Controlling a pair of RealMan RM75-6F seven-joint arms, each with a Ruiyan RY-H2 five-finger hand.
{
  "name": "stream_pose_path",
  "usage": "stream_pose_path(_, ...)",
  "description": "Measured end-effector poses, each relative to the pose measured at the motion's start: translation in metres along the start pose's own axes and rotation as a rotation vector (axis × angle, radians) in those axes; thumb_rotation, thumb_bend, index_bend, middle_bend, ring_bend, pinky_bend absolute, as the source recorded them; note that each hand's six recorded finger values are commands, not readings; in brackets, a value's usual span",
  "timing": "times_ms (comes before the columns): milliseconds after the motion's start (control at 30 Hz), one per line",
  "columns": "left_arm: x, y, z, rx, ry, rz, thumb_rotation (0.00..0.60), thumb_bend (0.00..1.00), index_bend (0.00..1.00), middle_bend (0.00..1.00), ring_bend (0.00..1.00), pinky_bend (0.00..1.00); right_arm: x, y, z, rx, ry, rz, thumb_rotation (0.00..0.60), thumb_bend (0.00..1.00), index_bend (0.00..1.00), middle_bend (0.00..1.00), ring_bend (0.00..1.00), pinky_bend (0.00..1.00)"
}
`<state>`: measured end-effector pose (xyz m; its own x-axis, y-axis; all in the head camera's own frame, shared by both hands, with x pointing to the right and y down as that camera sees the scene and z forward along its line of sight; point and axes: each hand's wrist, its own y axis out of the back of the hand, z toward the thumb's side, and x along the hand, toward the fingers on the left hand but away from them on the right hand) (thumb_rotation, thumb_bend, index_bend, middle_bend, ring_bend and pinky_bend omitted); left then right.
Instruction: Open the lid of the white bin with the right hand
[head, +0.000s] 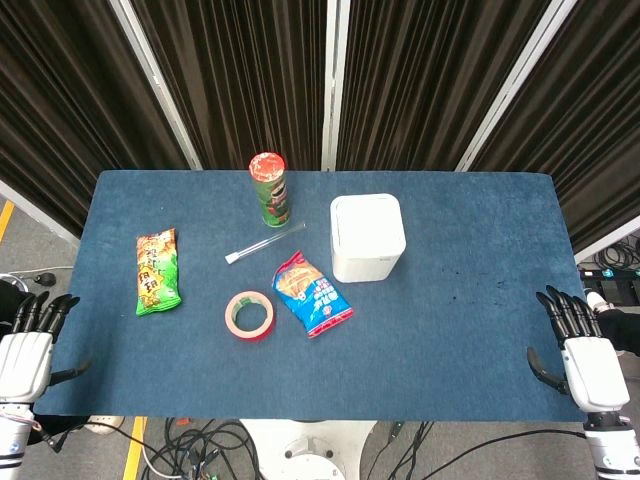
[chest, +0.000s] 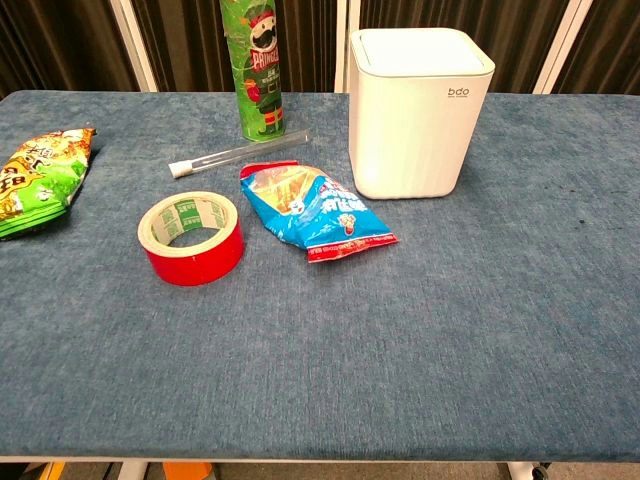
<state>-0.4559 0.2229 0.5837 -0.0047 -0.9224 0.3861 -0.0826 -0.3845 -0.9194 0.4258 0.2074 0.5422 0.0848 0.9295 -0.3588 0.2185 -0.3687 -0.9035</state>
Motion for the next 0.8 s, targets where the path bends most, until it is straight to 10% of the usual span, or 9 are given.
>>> stream_pose_path(467, 0.000, 0.001, 0.002, 0.003, -0.002, 0.003, 0.600, 0.00, 0.15, 0.13, 0.01, 0.00, -0.007, -0.003, 0.005, -0.024, 0.039, 0.035, 0.600, 0.34, 0.00, 0.01, 0.00, 0.00)
stream_pose_path(800, 0.000, 0.000, 0.005, 0.009, -0.010, -0.007, 0.600, 0.00, 0.15, 0.13, 0.01, 0.00, -0.075, -0.013, 0.050, -0.080, 0.224, 0.167, 0.600, 0.32, 0.00, 0.02, 0.00, 0.00)
